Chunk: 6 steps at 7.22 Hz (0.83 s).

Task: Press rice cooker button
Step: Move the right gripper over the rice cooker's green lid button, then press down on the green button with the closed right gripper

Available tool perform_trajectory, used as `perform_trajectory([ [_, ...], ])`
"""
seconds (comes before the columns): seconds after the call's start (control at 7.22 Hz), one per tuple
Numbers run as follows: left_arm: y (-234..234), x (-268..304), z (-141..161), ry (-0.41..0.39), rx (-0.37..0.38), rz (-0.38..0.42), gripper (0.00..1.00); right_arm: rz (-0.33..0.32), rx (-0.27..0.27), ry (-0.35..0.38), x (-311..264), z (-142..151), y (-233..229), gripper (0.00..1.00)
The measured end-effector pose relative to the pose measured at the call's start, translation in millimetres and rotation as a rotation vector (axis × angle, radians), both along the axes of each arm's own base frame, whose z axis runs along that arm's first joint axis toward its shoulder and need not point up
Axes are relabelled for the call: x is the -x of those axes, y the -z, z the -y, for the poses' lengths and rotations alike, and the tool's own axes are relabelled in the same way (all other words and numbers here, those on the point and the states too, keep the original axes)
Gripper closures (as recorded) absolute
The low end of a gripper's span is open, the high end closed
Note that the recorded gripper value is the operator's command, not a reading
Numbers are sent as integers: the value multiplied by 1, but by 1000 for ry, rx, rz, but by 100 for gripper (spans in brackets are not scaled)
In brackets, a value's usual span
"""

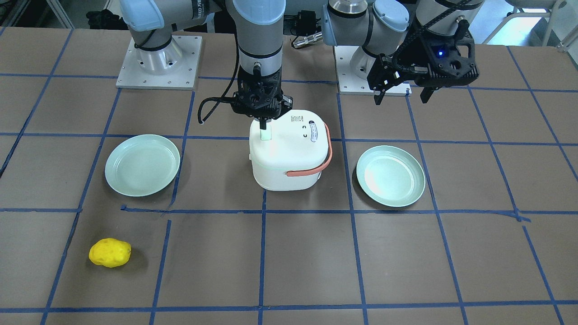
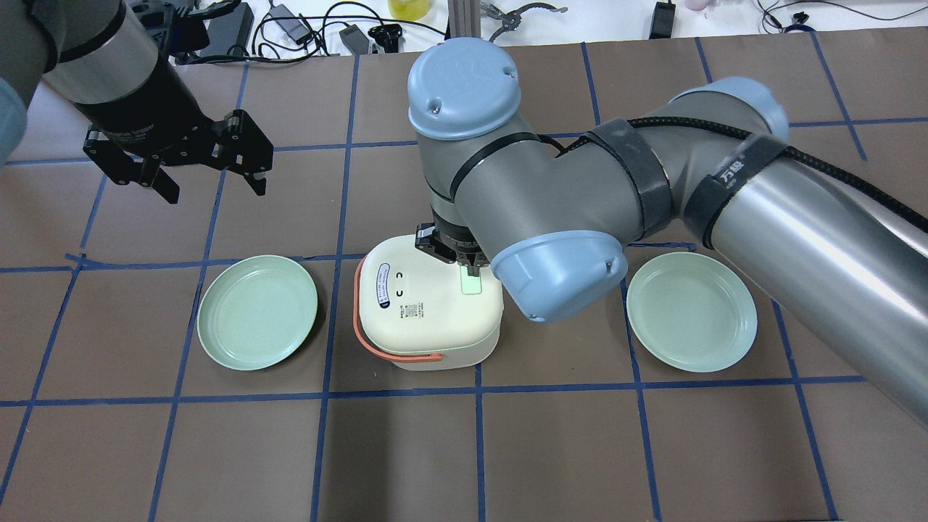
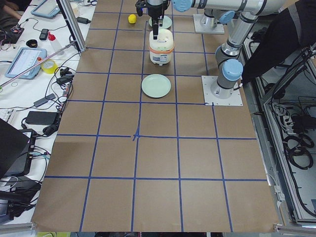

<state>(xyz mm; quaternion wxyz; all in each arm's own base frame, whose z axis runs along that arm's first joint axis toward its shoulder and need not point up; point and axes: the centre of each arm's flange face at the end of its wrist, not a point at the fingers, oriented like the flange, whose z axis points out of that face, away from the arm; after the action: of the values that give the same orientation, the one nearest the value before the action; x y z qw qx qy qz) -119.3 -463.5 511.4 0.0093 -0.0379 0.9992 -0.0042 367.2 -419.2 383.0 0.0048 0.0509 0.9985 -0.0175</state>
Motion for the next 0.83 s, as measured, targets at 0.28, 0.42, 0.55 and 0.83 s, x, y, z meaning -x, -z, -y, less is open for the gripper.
perform_trajectory([
  [0.28, 0, 0, 0, 1, 0, 0, 0, 6, 9, -4, -3, -1, 11, 100],
  [0.42, 0, 0, 0, 1, 0, 0, 0, 12, 17, -7, -7, -2, 17, 100],
  [0.55, 0, 0, 0, 0, 0, 0, 0, 14, 25, -12, -9, -1, 19, 100],
  [0.83, 0, 0, 0, 0, 0, 0, 0, 6, 35, -21, -9, 0, 18, 100],
])
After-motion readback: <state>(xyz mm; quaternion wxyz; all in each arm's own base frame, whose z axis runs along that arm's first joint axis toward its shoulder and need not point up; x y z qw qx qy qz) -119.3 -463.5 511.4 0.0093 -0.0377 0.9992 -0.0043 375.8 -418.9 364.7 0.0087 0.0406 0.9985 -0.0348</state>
